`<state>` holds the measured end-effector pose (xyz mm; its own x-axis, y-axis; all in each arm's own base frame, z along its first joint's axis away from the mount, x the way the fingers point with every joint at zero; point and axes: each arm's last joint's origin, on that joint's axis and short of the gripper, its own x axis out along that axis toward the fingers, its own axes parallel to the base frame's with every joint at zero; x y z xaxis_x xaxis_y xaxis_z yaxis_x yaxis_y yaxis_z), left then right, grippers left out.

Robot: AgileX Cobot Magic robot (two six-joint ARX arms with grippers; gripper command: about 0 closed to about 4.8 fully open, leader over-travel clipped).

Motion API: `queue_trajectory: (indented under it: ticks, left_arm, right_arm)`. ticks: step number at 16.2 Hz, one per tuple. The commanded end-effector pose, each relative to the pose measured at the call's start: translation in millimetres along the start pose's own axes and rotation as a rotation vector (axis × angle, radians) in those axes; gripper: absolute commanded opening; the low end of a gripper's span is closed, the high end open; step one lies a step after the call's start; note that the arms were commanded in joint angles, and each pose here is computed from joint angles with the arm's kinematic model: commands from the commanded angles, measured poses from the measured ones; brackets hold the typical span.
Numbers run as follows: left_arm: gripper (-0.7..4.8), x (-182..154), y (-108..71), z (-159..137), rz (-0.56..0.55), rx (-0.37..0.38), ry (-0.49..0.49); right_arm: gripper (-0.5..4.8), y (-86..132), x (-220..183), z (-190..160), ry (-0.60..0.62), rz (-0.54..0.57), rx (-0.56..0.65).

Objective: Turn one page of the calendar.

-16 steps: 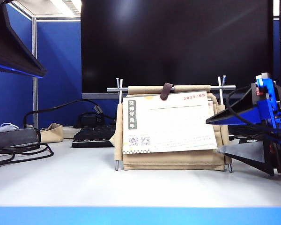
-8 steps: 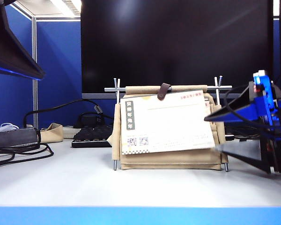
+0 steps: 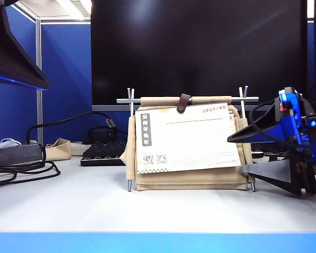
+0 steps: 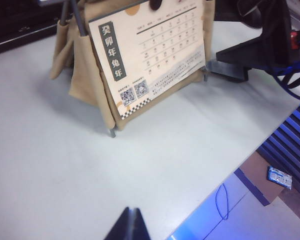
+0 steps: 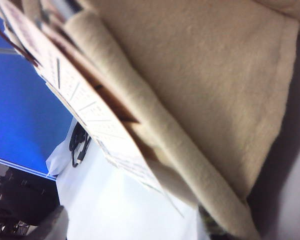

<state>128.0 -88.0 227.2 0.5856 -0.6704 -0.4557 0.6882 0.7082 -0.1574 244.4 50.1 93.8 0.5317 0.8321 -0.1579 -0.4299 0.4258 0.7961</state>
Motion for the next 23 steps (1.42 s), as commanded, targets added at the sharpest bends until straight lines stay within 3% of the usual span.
queue_trajectory:
  ticks: [1,10,13,14,19,23]
  left_arm:
    - [-0.05,-0.7,-0.4,2.3,-0.002,0.008,-0.015]
    - [-0.05,-0.6,0.1,2.8,0.017,0.010,-0.020]
    - [-0.05,-0.4,0.4,2.7,0.024,0.010,-0.022]
    - [-0.05,-0.4,0.4,2.7,0.024,0.010,-0.022]
    - [-0.05,-0.4,0.2,2.2,0.017,0.008,-0.017]
    - [-0.05,-0.5,0.2,2.2,0.017,0.006,-0.017]
  right_arm:
    - [3.27,-6.2,2.9,-2.9,0.022,-0.019,0.049]
    - [3.10,4.7,2.8,5.9,-0.014,0.087,0.081]
    - [2.89,7.8,7.6,1.8,0.011,0.100,0.082]
    - [2.57,10.0,10.5,-0.4,0.025,0.109,0.076]
    - [2.52,7.0,15.8,-9.5,0.063,0.056,0.067]
    - [2.52,9.3,16.8,-11.6,0.108,0.098,0.075]
